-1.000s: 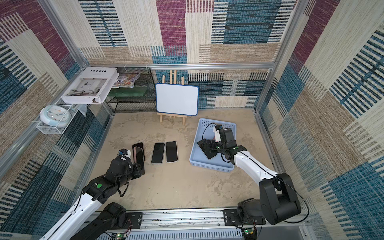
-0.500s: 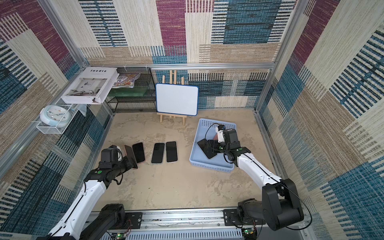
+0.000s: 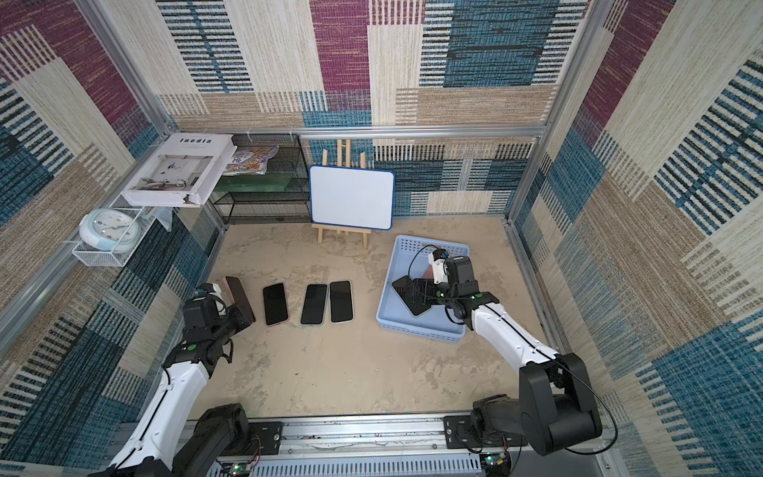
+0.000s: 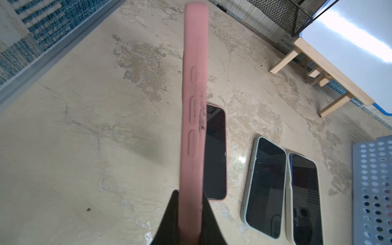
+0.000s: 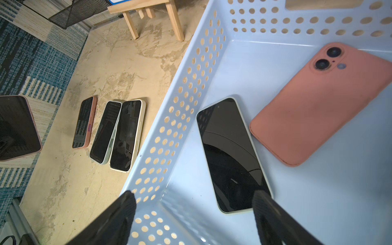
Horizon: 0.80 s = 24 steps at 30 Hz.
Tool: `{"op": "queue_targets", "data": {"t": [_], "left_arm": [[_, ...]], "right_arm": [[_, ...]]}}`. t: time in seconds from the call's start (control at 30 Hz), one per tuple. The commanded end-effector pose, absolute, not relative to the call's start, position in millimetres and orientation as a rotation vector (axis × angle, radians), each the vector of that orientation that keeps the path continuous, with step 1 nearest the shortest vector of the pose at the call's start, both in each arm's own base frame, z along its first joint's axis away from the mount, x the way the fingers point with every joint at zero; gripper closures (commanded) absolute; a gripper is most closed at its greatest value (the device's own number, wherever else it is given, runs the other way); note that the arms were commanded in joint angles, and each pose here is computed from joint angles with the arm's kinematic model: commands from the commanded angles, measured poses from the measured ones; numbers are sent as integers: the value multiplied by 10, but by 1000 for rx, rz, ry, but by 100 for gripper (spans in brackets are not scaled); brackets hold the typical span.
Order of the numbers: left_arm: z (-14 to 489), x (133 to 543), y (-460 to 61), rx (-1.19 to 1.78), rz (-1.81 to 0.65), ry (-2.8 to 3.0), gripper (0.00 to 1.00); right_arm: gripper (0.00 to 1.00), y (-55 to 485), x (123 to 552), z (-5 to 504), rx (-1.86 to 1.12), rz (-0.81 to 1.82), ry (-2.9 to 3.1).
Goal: Take the phone out of the storage box
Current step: Place the phone at the center of the board.
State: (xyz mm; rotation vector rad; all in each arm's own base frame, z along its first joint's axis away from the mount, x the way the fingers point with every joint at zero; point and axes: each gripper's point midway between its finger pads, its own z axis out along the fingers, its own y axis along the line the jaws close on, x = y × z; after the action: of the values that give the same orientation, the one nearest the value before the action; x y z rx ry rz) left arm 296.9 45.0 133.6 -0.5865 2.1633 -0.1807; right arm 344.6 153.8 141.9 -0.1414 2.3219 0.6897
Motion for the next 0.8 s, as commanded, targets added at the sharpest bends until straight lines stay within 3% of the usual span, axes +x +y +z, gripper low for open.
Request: {"op": "queue_targets", "data": {"t": [0.0,0.77], "left_arm": [[1456,3132,552,-543,-130,2126,93],[859,3542,618,-512,-123,2425,86]], "right_arm": [[9,1572,3466,1461,-158,711,2303],[9,1538,3464,1522,-157,722,2289]]}}
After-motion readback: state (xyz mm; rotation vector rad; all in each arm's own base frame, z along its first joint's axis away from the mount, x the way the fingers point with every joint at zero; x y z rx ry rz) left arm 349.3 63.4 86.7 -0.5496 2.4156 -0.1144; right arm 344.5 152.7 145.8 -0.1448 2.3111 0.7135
